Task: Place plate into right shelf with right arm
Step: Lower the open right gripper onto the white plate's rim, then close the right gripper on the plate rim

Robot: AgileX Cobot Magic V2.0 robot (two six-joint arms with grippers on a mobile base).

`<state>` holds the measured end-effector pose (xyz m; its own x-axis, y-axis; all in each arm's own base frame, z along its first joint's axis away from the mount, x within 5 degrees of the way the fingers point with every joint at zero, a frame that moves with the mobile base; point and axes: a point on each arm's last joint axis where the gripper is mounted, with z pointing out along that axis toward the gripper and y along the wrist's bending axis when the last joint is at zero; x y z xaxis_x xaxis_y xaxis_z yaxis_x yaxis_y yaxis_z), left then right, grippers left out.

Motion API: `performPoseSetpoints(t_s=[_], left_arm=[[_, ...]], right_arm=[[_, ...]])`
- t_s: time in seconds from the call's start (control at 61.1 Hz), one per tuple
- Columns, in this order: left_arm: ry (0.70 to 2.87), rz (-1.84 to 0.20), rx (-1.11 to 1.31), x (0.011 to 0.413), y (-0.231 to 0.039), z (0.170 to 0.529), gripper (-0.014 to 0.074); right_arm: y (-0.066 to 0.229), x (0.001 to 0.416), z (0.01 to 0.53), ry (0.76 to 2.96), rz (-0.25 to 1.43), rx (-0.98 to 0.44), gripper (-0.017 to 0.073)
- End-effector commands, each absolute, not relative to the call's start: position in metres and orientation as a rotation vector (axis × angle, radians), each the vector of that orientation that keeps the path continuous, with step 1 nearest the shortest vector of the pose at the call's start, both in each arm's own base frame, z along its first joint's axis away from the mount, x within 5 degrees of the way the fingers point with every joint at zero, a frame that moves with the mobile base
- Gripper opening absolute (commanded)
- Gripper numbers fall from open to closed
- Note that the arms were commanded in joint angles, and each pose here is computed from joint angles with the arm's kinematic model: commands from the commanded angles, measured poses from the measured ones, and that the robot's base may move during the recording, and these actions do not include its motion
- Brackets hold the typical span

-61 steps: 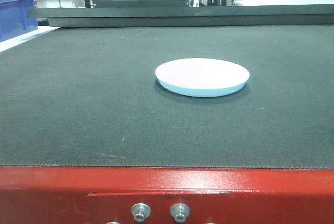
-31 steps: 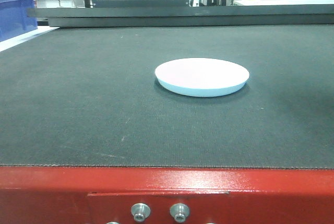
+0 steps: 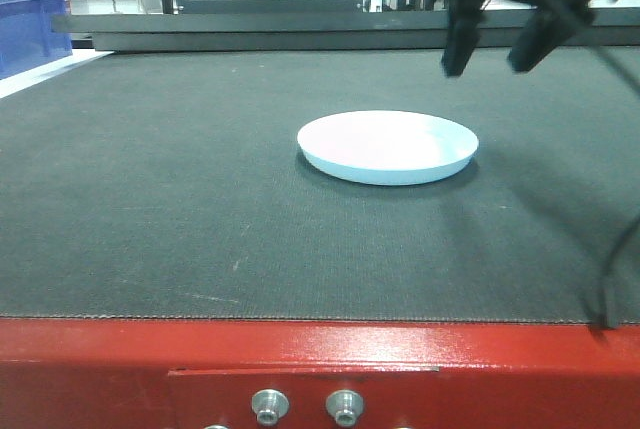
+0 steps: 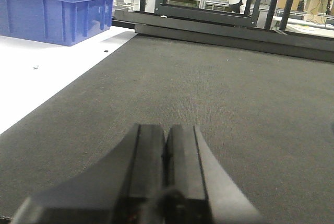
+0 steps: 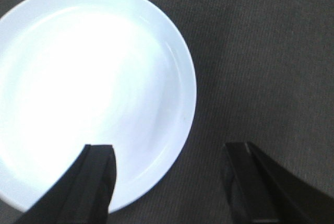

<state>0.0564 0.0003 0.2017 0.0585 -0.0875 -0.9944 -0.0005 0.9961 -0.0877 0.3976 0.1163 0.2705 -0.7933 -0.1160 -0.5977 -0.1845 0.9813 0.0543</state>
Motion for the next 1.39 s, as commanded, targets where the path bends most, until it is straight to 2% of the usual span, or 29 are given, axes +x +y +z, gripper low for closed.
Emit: performPoseSetpoints(t_s=[0.0,0.147,0.524,0.672,0.966,1.179,1.376], left_arm=[[1.418,-0.079,-0.065,0.055,0.000,0.208,-0.0047],[1.418,-0.079,-0.065,0.055,0.000,0.208,-0.0047],[1.418,-0.079,-0.065,0.055,0.000,0.208,-0.0047],[1.418,-0.079,-0.065,0.055,0.000,0.208,-0.0047],[1.418,-0.079,-0.065,0.055,0.000,0.208,-0.0047],[1.418,-0.079,-0.065,0.055,0.000,0.208,-0.0047],[1.420,-0.079,-0.065,0.055,0.000,0.208,-0.0047]], right_arm=[[0.116,0.408,0.296,2.349,0.108,-0.238,0.0517],[0.117,0.421,0.280,2.326,0.059,-0.282,0.0517],[0.123,0.436,0.247,2.342,0.068,-0.291,0.0512],[0.123,0.439,0.236,2.365,0.064,-0.295,0.0409],[0.124,0.439,0.234,2.372,0.067,-0.290,0.0036],[0.124,0.432,0.250,2.367,0.121,-0.238,0.0054],[0.118,0.410,0.298,2.312,0.139,-0.211,0.0054]])
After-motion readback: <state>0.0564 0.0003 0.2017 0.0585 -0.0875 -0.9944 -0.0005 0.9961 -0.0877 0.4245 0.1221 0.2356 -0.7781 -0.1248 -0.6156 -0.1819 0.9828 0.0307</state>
